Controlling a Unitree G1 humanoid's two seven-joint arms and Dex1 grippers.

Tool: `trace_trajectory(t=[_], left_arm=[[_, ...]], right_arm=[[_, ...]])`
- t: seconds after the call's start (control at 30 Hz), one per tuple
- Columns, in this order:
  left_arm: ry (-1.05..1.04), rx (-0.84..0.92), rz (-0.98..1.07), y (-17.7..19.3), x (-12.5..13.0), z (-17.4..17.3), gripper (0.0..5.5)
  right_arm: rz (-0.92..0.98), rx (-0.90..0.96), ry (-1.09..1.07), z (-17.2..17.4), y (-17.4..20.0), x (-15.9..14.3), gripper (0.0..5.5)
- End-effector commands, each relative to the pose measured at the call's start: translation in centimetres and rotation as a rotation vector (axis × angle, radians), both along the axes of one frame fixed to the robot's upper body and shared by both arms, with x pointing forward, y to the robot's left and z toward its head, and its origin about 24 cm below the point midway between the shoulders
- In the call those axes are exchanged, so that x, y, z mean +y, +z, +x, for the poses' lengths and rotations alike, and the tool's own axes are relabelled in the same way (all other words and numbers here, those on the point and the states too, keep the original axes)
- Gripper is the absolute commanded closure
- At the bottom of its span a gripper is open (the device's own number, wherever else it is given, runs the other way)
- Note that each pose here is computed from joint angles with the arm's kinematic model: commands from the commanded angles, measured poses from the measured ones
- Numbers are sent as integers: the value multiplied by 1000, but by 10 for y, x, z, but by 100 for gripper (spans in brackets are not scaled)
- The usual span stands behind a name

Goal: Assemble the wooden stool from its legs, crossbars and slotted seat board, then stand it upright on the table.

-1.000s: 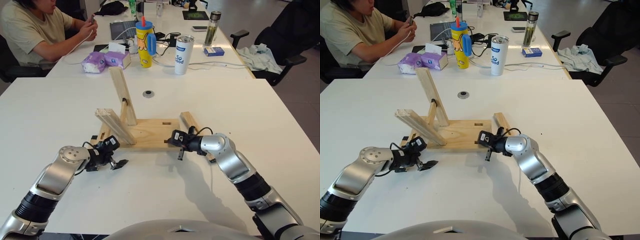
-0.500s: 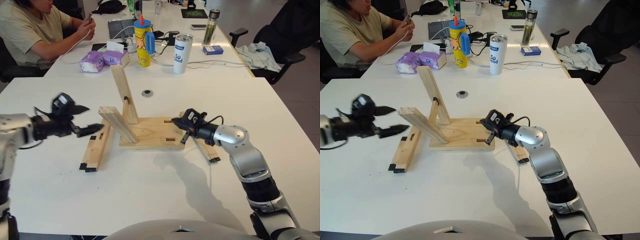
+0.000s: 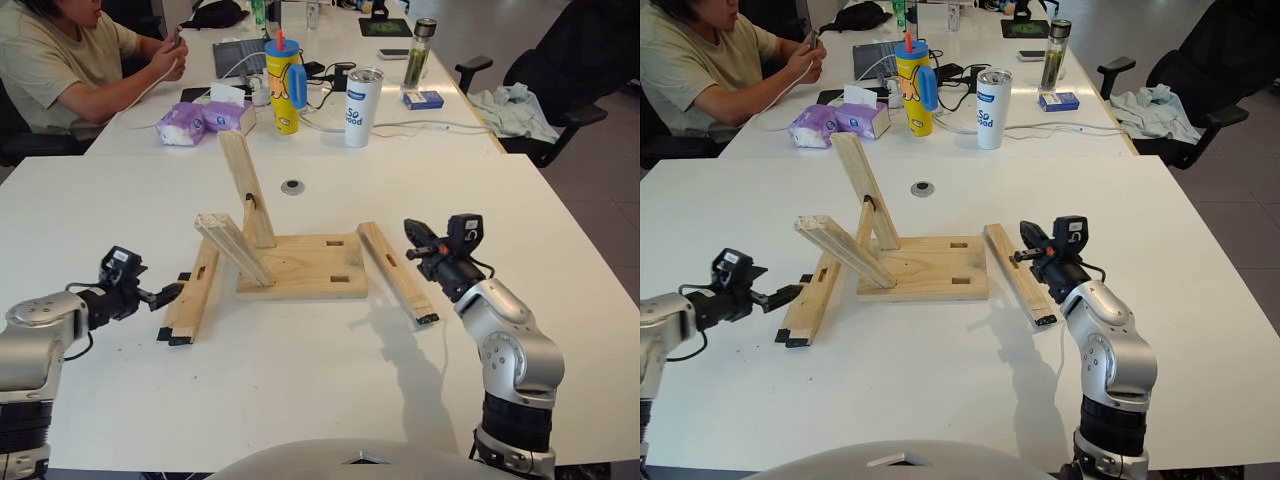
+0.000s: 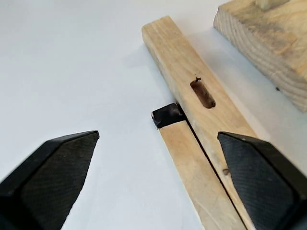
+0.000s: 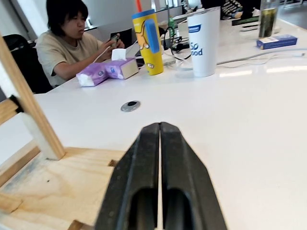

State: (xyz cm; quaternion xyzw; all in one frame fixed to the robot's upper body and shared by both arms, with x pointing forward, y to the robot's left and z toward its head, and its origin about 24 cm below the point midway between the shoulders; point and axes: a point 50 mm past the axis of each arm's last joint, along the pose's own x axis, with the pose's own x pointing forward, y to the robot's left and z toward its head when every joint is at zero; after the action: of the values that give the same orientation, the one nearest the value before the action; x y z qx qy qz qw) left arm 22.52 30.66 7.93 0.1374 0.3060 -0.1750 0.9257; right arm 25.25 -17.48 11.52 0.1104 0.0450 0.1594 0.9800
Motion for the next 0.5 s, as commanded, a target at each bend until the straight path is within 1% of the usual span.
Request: trace_trajectory(t=[0.03,0.17,0.27,0.4,0.5], left_arm=[[24,-21,34,-1,7,6,91],[33,14,34,-8,10,1,91],[4,72,11,-16,5,-6,91],[-27,132,30,-23,1,-13,91],[-15,140,11,-22,-1,-15,91]], right_arm=[[33,-20,-8,6,5,1,550],[44,-2,10,7,2,3,550],[41,6,21,7,1,4,550],[-14,26,20,5,-3,3,550],[-34,38,25,4,-5,5,550]])
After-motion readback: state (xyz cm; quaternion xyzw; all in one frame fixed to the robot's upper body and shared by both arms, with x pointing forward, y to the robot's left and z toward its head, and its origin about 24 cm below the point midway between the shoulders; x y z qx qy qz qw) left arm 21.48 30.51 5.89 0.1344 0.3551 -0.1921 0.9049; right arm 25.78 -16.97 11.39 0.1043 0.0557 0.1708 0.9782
